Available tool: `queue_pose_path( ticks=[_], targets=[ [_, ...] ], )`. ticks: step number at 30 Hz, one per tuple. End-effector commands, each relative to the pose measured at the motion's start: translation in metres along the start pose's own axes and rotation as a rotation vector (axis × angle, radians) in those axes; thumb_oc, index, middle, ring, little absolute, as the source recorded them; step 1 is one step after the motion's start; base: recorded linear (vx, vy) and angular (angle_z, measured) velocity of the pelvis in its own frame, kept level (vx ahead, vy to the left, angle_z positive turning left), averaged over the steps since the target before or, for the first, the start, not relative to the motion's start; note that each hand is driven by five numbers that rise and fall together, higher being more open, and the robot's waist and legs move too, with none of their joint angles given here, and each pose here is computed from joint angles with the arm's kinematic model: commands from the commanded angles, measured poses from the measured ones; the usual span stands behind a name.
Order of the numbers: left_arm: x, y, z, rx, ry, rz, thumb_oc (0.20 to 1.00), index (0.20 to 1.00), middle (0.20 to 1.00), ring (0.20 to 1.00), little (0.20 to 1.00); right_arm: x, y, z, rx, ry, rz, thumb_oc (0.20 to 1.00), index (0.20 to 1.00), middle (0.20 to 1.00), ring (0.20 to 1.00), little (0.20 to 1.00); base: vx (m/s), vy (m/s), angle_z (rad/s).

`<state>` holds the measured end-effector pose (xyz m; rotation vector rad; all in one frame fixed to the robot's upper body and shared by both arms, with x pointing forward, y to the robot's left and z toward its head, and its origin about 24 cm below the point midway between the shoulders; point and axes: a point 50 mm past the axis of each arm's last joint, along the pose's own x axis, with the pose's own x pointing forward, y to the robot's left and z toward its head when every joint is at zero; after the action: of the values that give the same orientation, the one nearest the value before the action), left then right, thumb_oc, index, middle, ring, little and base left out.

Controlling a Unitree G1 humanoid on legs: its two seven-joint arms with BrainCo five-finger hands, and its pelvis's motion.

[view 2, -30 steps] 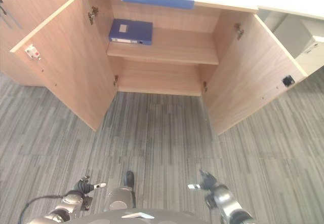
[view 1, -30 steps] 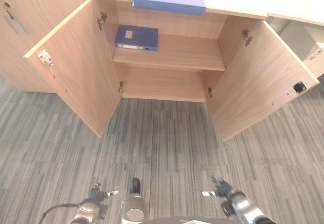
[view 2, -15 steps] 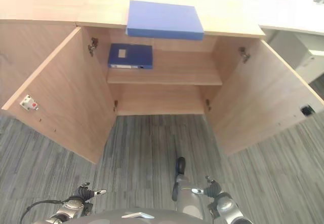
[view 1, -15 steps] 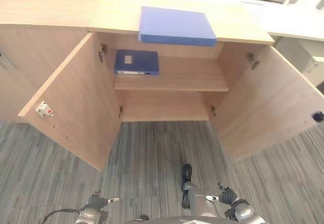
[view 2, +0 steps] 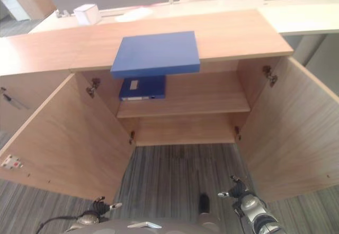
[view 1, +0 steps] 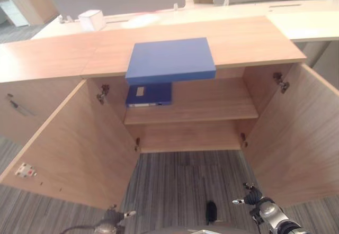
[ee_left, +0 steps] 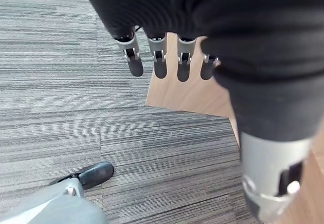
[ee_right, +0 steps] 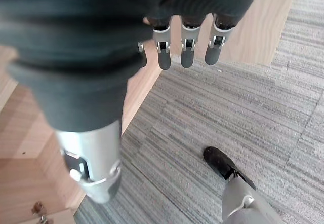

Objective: Put the empty folder in the office cabinet

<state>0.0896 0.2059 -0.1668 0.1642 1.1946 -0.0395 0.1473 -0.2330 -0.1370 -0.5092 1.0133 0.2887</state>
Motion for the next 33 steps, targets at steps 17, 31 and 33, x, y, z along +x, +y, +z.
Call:
queue_pose_path(
  ticks=[17, 31, 33],
  targets=[
    [0.001, 0.024, 0.05, 0.184, -0.175, 0.098, 1.0, 1.0, 1.0, 1.0, 1.0, -0.001, -0.014, -0.002, -0.115, 0.007, -0.065, 1.0, 1.0, 1.0, 1.0, 1.0, 0.1, 0.008, 0.02],
    [-0.036, 0.083, 0.094, 0.424, -0.503, 0.4, 1.0, 1.0, 1.0, 1.0, 1.0, -0.002, -0.003, -0.003, -0.098, -0.036, -0.088, 1.0, 1.0, 1.0, 1.0, 1.0, 0.05, -0.016, -0.18],
    [-0.048, 0.096, 0.104, 0.451, -0.56, 0.471, 1.0, 1.0, 1.0, 1.0, 1.0, -0.003, -0.001, -0.003, -0.115, -0.041, -0.077, 1.0, 1.0, 1.0, 1.0, 1.0, 0.03, -0.072, 0.12]
  ],
)
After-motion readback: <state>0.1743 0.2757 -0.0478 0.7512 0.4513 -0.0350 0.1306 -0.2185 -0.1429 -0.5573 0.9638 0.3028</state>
